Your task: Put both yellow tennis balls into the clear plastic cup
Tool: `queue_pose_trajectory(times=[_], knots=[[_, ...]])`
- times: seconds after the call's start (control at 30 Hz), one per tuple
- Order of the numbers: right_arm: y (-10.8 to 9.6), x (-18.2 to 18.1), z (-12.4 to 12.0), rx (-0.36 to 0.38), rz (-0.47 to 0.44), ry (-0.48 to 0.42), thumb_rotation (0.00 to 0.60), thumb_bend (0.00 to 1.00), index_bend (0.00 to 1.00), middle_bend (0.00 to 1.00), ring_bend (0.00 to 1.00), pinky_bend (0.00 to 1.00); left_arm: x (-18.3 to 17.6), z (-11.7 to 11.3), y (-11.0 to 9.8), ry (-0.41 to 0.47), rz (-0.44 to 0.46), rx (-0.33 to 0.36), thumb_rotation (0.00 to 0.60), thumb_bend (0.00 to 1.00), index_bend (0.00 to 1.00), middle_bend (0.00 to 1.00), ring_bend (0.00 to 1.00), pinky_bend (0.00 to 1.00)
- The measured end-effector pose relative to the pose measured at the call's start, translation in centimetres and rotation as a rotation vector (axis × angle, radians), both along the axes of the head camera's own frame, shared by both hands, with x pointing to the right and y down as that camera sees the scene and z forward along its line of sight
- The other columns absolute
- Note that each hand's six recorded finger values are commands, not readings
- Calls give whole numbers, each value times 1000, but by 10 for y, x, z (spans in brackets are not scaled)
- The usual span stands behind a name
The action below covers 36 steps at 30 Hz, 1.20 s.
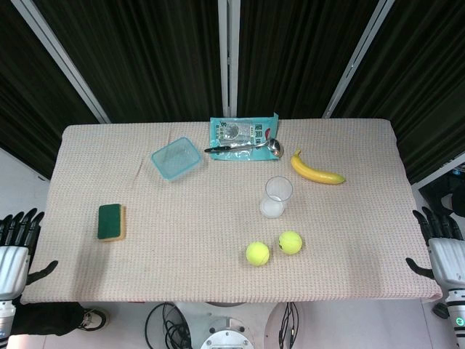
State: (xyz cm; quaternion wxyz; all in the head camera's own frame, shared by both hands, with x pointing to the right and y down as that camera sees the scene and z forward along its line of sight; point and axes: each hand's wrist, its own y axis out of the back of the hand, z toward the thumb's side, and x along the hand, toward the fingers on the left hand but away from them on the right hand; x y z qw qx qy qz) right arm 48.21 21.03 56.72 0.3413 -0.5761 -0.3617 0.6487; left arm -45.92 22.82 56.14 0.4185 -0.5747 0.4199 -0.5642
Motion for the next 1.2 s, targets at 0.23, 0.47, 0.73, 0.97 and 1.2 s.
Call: queue_pose_trajectory(times=[0.23,0.47,0.73,0.97,1.2], knots=[[-1,-5,3,-9,-12,-5,600,134,0,0,0,0,-1,1,3,-3,0,-9,600,0,35,0,0,0],[-4,-30,9,-29,-100,-14,600,133,0,0,0,0,-4,4,5,-15,-4,-24,600,0,34,0,0,0],[2,-86,29,-98,-297,-61,600,134,0,0,0,0,-2,14,6,-11,-5,-45,600,0,34,0,0,0],[2,-132,54,-152,-450,-86,600,133,0,0,0,0,-4,15,6,-13,-3,-55,600,0,32,0,0,0],[-6,-160,77,-159,-511,-81,600,134,0,0,0,0,-6,15,9,-13,-3,-61,600,0,32,0,0,0]])
